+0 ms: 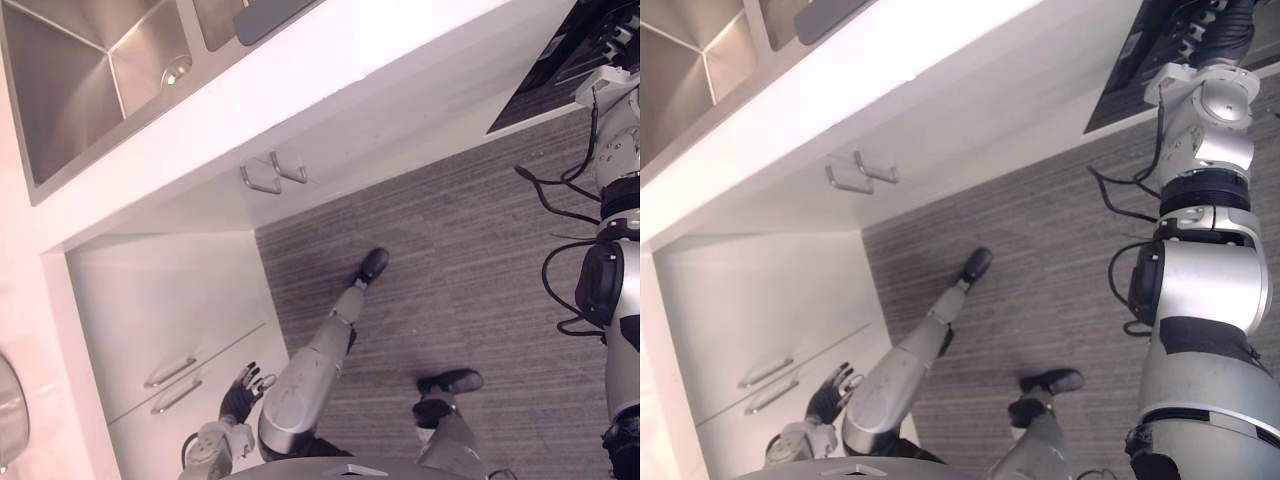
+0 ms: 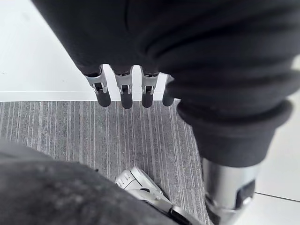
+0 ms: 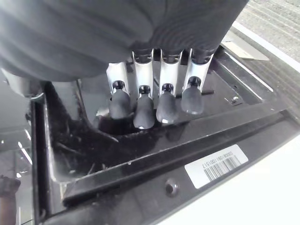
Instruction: Walk over to the sink, pick up the cup, carry it to the dishwasher, place the cup inside the dishwasher, then close the dishwasher door
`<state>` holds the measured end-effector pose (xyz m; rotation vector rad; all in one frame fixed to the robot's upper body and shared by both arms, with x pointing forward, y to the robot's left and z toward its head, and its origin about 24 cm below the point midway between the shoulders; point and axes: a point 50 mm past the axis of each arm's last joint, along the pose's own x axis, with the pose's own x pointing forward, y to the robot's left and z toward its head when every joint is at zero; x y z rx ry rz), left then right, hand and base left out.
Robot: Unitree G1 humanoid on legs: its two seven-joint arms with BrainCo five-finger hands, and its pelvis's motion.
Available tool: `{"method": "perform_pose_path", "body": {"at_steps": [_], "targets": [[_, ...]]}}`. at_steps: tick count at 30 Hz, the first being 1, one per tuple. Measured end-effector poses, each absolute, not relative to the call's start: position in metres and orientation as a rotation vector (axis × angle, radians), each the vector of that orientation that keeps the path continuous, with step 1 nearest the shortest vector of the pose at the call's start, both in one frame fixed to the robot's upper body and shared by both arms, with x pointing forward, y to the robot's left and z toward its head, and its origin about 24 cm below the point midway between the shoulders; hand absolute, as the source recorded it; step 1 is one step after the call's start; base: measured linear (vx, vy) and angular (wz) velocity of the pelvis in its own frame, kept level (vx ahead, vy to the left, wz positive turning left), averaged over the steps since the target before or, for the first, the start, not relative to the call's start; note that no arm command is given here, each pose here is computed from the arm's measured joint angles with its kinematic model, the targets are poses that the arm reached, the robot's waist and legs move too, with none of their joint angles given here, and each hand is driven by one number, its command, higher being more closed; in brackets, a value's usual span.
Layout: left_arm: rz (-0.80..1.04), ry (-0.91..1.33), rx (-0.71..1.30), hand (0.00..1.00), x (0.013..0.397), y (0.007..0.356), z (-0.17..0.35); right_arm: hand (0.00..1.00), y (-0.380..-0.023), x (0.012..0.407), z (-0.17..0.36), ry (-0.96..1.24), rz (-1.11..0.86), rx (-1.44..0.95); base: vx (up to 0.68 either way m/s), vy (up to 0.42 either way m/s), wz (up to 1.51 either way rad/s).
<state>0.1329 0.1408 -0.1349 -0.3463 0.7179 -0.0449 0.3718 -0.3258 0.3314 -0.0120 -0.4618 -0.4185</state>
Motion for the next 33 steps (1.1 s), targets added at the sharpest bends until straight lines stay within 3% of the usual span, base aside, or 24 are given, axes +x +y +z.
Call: {"method": "perform_pose_path", "body": {"at_steps": [9, 14, 18, 22, 26, 31, 33], "targets": [[-0.053, 0.685, -0.391, 0.0, 0.137, 0.141, -0.131, 0.0, -0.319, 0.375, 0.33, -0.374, -0.304, -0.257, -0.01, -0.029, 0.01], [0.052, 0.635, -0.449, 0.0, 0.142, 0.159, -0.128, 0.0, -0.311, 0.382, 0.314, -0.334, -0.256, -0.235, -0.02, -0.012, 0.0], [0.159, 0.579, -0.494, 0.0, 0.142, 0.178, -0.123, 0.0, -0.276, 0.379, 0.273, -0.464, -0.095, -0.159, 0.01, 0.005, -0.02], [0.28, 0.563, -0.52, 0.0, 0.128, 0.197, -0.124, 0.0, -0.253, 0.34, 0.207, -0.633, -0.064, 0.017, 0.01, 0.027, -0.22], [0.466, 0.597, -0.539, 0.0, 0.09, 0.225, -0.133, 0.0, -0.253, 0.288, 0.099, -0.488, -0.255, 0.199, 0.05, 0.005, -0.47], [0.57, 0.619, -0.584, 0.0, 0.069, 0.233, -0.139, 0.0, -0.257, 0.225, -0.018, -0.05, -0.462, 0.293, 0.04, -0.031, -0.13], [0.616, 0.627, -0.59, 0.0, 0.063, 0.238, -0.141, 0.0, -0.243, 0.195, -0.079, 0.286, -0.51, 0.314, 0.0, -0.114, 0.2]]}}
